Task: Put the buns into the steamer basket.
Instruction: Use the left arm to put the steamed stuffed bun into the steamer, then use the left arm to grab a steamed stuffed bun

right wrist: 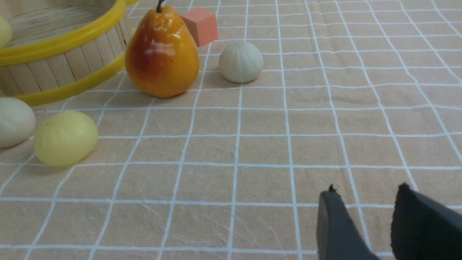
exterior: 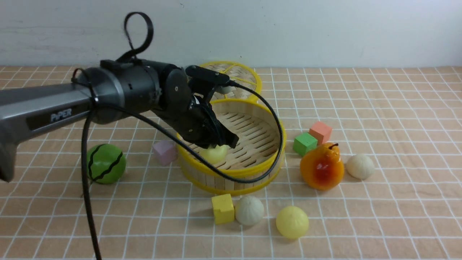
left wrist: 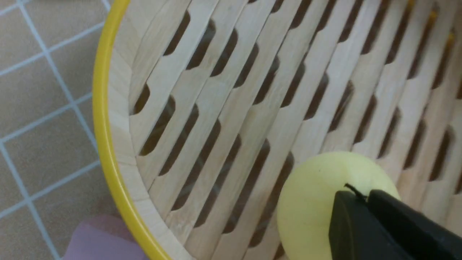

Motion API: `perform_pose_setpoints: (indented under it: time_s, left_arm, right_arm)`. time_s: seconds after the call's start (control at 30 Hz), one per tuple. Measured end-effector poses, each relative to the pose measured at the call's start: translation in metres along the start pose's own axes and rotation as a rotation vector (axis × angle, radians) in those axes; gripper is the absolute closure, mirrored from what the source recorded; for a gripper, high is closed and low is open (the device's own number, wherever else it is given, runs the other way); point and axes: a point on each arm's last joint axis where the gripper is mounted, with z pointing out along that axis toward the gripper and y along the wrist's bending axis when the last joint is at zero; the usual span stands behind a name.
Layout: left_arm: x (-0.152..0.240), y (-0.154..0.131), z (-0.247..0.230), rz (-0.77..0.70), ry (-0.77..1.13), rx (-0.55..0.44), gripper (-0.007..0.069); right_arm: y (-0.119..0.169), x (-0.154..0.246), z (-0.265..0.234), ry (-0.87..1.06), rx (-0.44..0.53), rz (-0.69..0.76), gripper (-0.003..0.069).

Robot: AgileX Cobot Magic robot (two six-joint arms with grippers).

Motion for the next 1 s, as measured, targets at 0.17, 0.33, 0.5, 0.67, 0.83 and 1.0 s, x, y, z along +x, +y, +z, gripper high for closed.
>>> perform_pose_setpoints:
  time_s: [0.17, 0.33, 0.5, 0.67, 0.83, 1.0]
  left_arm:
    - [-0.005, 0.003, -0.006, -0.057, -0.004, -0.033, 0.0395]
    - [-0.013, 0.002, -0.043, -0.086, -0.027, -0.033, 0.0201]
    - [-0.015, -0.010, -0.101, -0.118, 0.016, 0.002, 0.0311]
    - [0.001, -0.057, -0.110, 0.011, 0.156, 0.070, 0.0618]
    - [0.021, -0.124, -0.090, 0.179, 0.246, 0.158, 0.0638]
    - [0.031, -0.137, -0.055, 0.210, 0.284, 0.159, 0.0539]
  right_arm:
    - [0.000, 0.000, 0.000, 0.000, 0.000, 0.000, 0.0418]
    - [0.000, 0.000, 0.000, 0.000, 0.000, 0.000, 0.0418]
    - [0.000, 0.000, 0.000, 0.000, 0.000, 0.000, 0.0418]
    - [0.000, 0.000, 0.000, 0.000, 0.000, 0.000, 0.0418]
    - [0.000, 0.000, 0.000, 0.000, 0.000, 0.000, 0.0418]
    - [0.000, 0.000, 0.000, 0.000, 0.000, 0.000, 0.0418]
